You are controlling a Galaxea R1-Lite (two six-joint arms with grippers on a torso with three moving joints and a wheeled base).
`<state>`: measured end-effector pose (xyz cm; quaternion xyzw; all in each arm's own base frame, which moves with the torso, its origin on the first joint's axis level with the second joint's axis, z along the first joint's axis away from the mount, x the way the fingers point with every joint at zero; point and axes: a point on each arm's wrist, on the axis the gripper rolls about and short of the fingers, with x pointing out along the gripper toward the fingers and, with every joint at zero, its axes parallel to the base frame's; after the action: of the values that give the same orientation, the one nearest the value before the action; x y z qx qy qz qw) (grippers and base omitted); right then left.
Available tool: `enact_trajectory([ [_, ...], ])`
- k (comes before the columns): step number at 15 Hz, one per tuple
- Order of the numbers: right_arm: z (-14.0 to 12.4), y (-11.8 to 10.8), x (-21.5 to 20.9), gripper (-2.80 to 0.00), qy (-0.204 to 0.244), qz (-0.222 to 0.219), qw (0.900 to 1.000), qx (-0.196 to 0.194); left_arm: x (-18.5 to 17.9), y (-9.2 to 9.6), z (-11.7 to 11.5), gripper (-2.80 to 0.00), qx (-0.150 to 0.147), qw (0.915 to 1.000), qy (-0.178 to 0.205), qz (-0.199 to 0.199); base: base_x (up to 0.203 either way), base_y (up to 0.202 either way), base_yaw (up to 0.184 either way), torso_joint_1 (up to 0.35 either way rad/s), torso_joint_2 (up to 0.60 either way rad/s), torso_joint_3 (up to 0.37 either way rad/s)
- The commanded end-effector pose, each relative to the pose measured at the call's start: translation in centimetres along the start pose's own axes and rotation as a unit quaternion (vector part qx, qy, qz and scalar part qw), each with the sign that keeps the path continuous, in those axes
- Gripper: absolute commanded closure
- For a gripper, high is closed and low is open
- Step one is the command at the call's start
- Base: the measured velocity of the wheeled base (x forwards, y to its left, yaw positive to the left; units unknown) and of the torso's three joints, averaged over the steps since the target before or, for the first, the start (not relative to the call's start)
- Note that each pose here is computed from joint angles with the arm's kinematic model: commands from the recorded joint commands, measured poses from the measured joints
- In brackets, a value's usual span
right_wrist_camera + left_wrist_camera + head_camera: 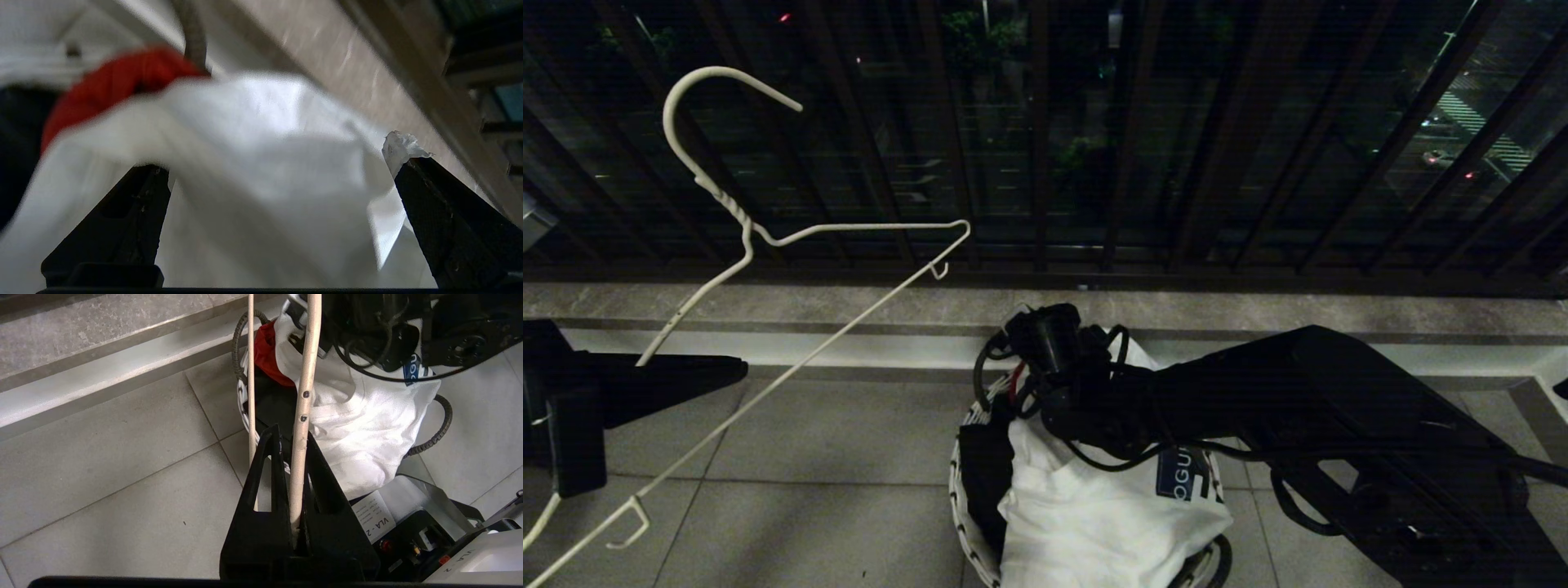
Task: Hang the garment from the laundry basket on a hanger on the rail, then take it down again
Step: Pick up clothes from the basket
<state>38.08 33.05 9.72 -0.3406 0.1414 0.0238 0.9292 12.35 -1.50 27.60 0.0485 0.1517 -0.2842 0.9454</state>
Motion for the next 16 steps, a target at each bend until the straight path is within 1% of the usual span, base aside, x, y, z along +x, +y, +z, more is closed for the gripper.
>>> enact_trajectory([
  [1,0.8,0.2,-0.1,-2.8,-0.011,-0.003,1.0,0.005,0.0,0.0,0.0,0.0,0.0,1.0,0.0,-0.002,0.0,0.0,0.0,0.0,0.0,0.0],
  [2,1.2,0.1,-0.5,-2.8,-0.016,-0.002,1.0,0.008,0.0,0.0,0.0,0.0,0.0,1.0,0.0,-0.002,0.0,0.0,0.0,0.0,0.0,0.0],
  [4,1.2,0.3,-0.6,-2.8,-0.016,-0.003,1.0,0.006,0.0,0.0,0.0,0.0,0.001,1.0,0.0,-0.002,0.0,0.0,0.0,0.0,0.0,0.0],
  [8,0.4,1.7,0.4,-2.8,-0.009,-0.001,1.0,-0.003,-0.1,-0.1,0.0,0.0,0.002,1.0,-0.002,-0.001,0.0,0.0,0.0,0.0,0.0,0.0],
  [9,0.4,1.8,0.6,-2.8,-0.007,-0.003,1.0,-0.007,-0.1,-0.1,0.0,0.0,0.002,1.0,-0.002,-0.001,0.0,0.0,0.0,0.0,0.0,0.0],
  [11,0.7,1.7,0.6,-2.8,-0.002,-0.002,1.0,-0.013,-0.1,-0.1,0.0,0.0,0.002,1.0,-0.002,-0.001,0.0,0.0,0.0,0.0,0.0,0.0],
  [14,2.2,0.9,0.4,-2.8,-0.013,-0.007,1.0,-0.002,-0.1,-0.1,0.0,0.0,0.002,1.0,-0.002,-0.001,0.0,0.0,0.0,0.0,0.0,0.0],
  [16,2.1,1.0,0.4,-2.8,-0.008,-0.005,1.0,-0.009,-0.2,-0.1,0.0,0.0,0.003,1.0,-0.003,-0.001,0.0,0.0,0.0,0.0,0.0,0.0],
])
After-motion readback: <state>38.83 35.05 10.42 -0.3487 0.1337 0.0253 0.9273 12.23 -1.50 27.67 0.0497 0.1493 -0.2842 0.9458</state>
